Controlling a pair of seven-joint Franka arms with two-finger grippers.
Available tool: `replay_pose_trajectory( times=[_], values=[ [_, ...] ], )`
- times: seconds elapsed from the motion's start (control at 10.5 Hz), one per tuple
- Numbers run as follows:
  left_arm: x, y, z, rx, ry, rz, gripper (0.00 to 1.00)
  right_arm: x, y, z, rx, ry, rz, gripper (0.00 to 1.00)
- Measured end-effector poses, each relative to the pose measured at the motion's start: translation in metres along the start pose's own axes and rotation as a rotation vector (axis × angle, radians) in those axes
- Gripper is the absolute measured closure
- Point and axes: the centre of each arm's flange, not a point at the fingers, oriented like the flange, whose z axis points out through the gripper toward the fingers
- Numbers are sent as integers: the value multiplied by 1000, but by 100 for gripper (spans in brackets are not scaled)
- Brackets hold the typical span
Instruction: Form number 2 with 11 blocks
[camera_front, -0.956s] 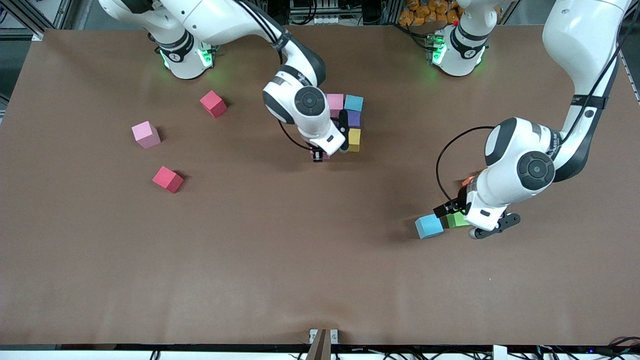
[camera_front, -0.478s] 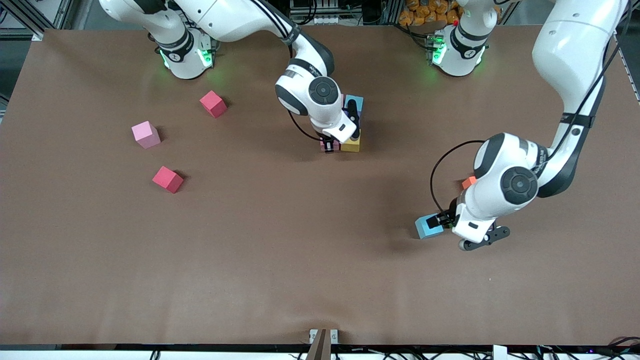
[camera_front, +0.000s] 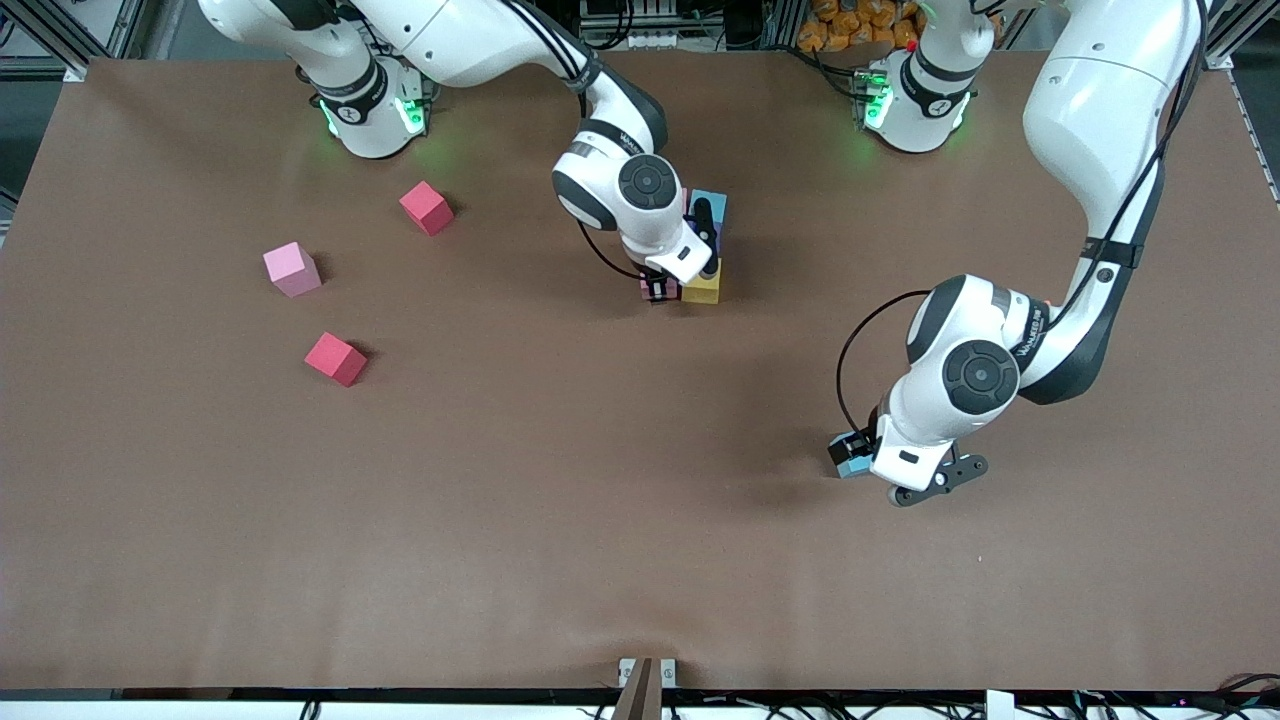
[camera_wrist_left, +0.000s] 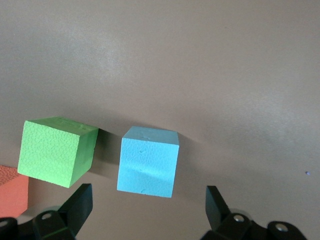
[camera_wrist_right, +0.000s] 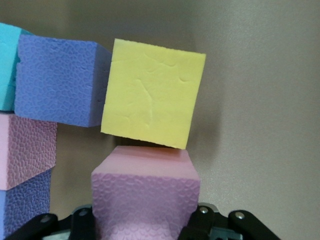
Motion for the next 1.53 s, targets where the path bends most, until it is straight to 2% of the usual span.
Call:
replay_pose_trajectory(
  times=[0.48,1.53],
  values=[
    [7,-10,22,19,-21,-14,0,2,-4,10,4,0,12,43],
    [9,-9,42,10,-30,-12,0,4,-4,18,-9,7,50,43]
  ],
)
